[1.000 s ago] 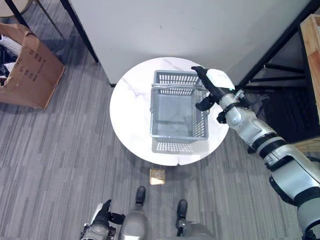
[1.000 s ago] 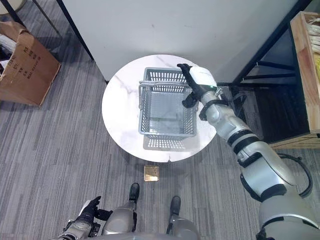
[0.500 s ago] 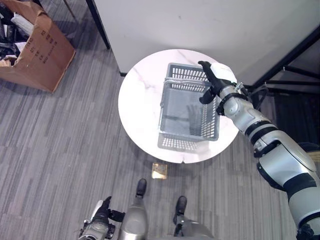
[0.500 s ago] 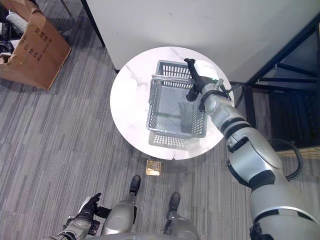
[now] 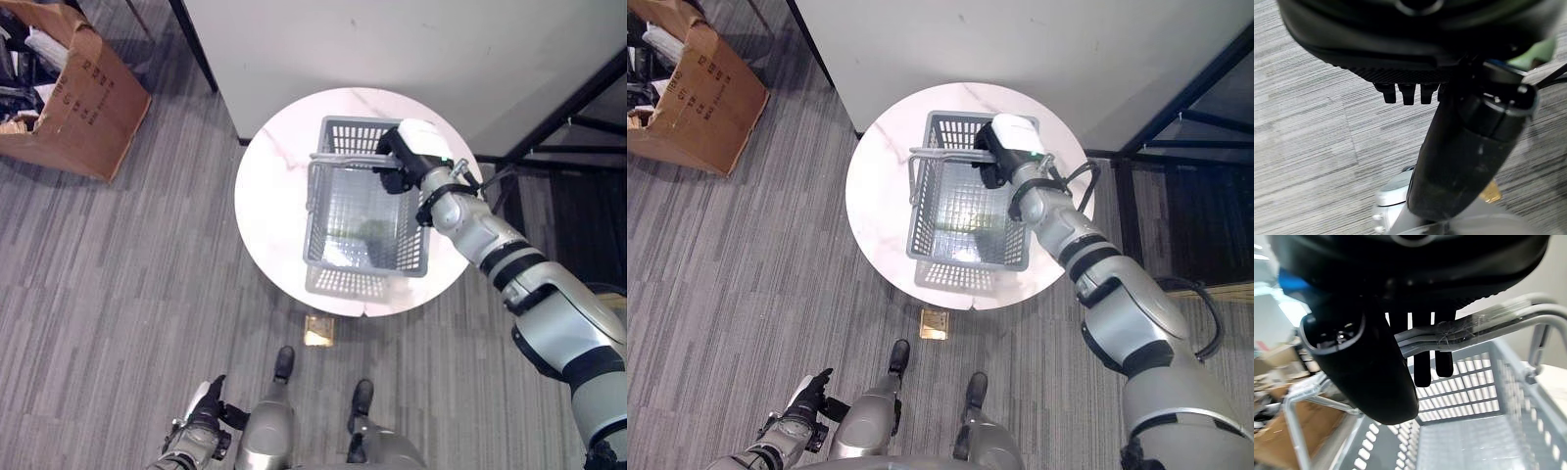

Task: Get the vegetables into the basket

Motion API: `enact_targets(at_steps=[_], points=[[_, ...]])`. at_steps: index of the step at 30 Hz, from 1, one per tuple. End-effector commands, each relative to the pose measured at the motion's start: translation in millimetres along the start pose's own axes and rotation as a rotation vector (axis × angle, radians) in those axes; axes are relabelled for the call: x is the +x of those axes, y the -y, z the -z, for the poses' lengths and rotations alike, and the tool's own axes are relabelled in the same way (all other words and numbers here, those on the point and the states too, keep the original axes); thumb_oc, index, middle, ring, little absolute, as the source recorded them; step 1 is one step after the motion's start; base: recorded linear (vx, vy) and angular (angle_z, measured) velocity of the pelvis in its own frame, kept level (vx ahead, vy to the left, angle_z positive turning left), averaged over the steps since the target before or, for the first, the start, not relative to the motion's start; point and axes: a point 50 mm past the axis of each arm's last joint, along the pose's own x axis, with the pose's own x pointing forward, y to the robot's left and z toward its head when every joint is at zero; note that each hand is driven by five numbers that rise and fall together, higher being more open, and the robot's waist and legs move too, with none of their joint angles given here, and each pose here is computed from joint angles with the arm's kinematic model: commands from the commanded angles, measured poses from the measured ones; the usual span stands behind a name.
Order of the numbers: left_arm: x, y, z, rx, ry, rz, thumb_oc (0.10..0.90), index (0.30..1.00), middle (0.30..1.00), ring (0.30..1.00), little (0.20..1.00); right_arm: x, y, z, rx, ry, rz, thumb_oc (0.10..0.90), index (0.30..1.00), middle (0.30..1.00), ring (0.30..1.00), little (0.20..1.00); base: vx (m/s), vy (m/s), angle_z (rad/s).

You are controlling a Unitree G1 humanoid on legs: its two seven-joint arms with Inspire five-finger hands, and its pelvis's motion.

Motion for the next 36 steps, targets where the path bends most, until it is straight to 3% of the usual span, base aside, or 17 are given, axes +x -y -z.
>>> enact_targets(at_steps=[1, 5, 6, 17, 29, 36], points=[[-5, -7, 30, 0.061, -0.101, -0.010, 0.900, 1.000, 1.000, 1.000, 1.000, 7, 56, -32, -0.010, 0.200, 0.188, 0.400, 0.300, 0.300, 0.300, 0.300, 0.05, 0.002, -0.04], [-11, -7, 51, 0.016, -0.192, -0.012, 0.900, 1.000, 1.000, 1.000, 1.000, -22, 51, -32, 0.103, 0.280, 0.189, 0.400, 0.300, 0.300, 0.300, 0.300, 0.04, -0.001, -0.08], [-16, -1, 65, 0.019, -0.240, 0.015, 0.900, 1.000, 1.000, 1.000, 1.000, -42, 46, -33, 0.175, 0.329, 0.162, 0.400, 0.300, 0.300, 0.300, 0.300, 0.05, -0.014, -0.15], [-25, -2, 88, 0.028, -0.312, 0.024, 0.900, 1.000, 1.000, 1.000, 1.000, -94, 50, -28, 0.203, 0.400, 0.101, 0.400, 0.300, 0.300, 0.300, 0.300, 0.00, 0.000, -0.19], [-28, 5, 90, 0.029, -0.290, 0.048, 0.900, 1.000, 1.000, 1.000, 1.000, -149, 28, 32, 0.123, 0.129, 0.064, 0.400, 0.300, 0.300, 0.300, 0.300, -0.02, 0.118, -0.36], [-18, -11, 70, 0.087, -0.207, 0.001, 0.900, 1.000, 1.000, 1.000, 1.000, -144, 27, 41, 0.120, 0.081, 0.140, 0.400, 0.300, 0.300, 0.300, 0.300, -0.19, 0.041, -0.62]])
